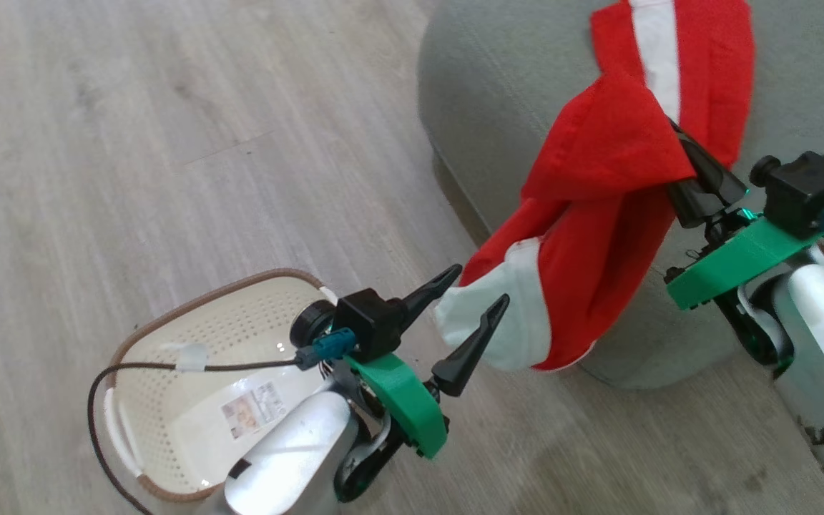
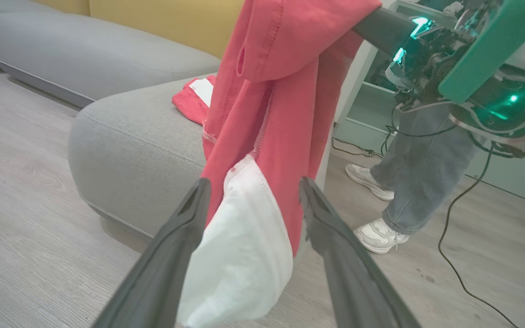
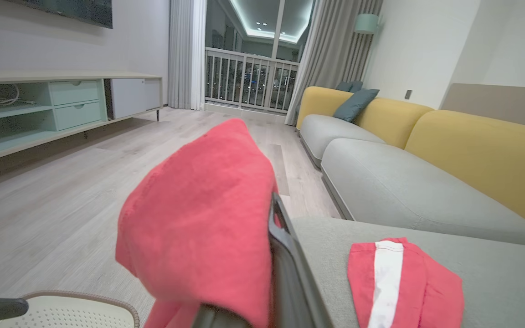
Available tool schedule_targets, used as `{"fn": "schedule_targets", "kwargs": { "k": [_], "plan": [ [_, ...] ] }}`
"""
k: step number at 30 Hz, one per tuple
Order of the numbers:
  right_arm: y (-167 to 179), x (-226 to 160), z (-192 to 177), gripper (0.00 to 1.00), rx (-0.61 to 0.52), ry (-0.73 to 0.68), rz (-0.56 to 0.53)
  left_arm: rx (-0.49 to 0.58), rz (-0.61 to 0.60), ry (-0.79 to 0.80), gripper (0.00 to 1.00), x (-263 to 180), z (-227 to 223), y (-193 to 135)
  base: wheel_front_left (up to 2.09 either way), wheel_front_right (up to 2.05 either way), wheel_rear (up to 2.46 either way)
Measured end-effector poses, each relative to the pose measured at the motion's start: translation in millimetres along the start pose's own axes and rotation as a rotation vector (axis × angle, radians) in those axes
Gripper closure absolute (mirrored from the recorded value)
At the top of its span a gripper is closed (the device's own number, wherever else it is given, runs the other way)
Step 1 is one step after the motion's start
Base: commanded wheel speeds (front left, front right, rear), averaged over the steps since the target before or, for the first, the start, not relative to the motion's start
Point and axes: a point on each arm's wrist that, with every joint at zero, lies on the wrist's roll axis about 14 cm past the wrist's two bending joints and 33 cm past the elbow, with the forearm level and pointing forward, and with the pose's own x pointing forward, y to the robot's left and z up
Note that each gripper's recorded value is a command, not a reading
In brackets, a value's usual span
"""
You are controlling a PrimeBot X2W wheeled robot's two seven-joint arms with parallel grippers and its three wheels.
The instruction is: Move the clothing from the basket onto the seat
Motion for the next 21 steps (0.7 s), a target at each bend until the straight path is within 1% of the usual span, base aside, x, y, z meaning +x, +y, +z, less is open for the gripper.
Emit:
{"fn": "schedule_targets", "kwargs": {
  "k": [5, 12, 17, 21],
  "plan": [
    [-19, -16, 2, 1.0, -0.017, 0.009, -0.059, -0.011, -0.062, 0.022, 0.0, 8, -9, -17, 0.0, 0.0, 0.0],
    [-37, -32, 7, 1.0, -0.035, 0.011, -0.115, -0.027, -0.104, 0.034, 0.0, 16, -14, -29, 0.0, 0.0, 0.0],
    [-43, -32, 0, 1.0, -0.038, 0.033, -0.135, -0.049, -0.111, 0.042, 0.0, 17, -20, -28, 0.0, 0.0, 0.0],
    [-64, -25, -8, 1.0, -0.044, 0.059, -0.194, -0.068, -0.112, 0.044, 0.0, 20, -25, -19, 0.0, 0.0, 0.0]
  ]
}}
